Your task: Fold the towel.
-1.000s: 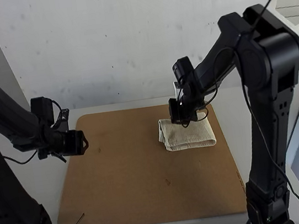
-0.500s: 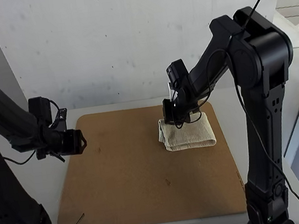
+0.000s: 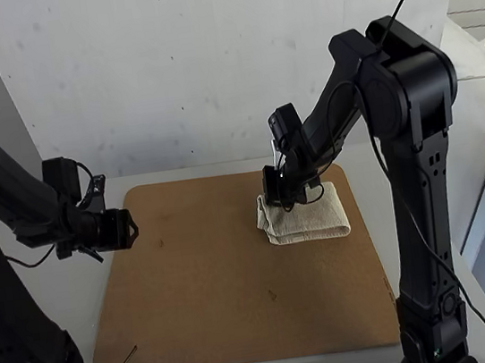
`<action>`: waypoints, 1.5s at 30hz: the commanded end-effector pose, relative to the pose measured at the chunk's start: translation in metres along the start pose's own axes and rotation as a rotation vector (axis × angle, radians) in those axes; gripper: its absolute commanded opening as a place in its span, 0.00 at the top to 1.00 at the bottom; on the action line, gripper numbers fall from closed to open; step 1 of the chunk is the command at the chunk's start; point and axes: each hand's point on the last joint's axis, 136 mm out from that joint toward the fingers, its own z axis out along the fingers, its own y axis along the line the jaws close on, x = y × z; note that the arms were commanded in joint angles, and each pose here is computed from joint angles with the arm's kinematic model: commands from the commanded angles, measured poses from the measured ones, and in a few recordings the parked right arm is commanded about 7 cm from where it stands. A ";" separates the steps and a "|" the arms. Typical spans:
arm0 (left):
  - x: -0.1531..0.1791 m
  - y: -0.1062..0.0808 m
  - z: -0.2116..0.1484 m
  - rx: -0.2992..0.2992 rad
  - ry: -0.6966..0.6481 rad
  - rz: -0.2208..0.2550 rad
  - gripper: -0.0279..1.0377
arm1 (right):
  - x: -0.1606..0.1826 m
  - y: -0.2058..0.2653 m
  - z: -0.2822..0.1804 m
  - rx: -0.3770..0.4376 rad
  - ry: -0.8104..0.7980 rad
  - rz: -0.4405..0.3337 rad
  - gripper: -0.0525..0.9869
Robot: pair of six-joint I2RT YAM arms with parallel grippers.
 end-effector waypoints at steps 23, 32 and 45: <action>-0.043 -0.004 -0.046 -0.002 -0.210 0.036 0.27 | -0.142 -0.002 -0.150 0.018 -0.560 0.040 0.44; -0.055 -0.027 -0.081 -0.011 -0.367 0.095 0.27 | -0.129 -0.051 -0.248 0.135 -0.745 -0.062 0.13; -0.058 -0.056 -0.121 -0.041 -0.559 0.191 0.27 | -0.067 -0.122 -0.284 0.295 -0.912 -0.057 0.07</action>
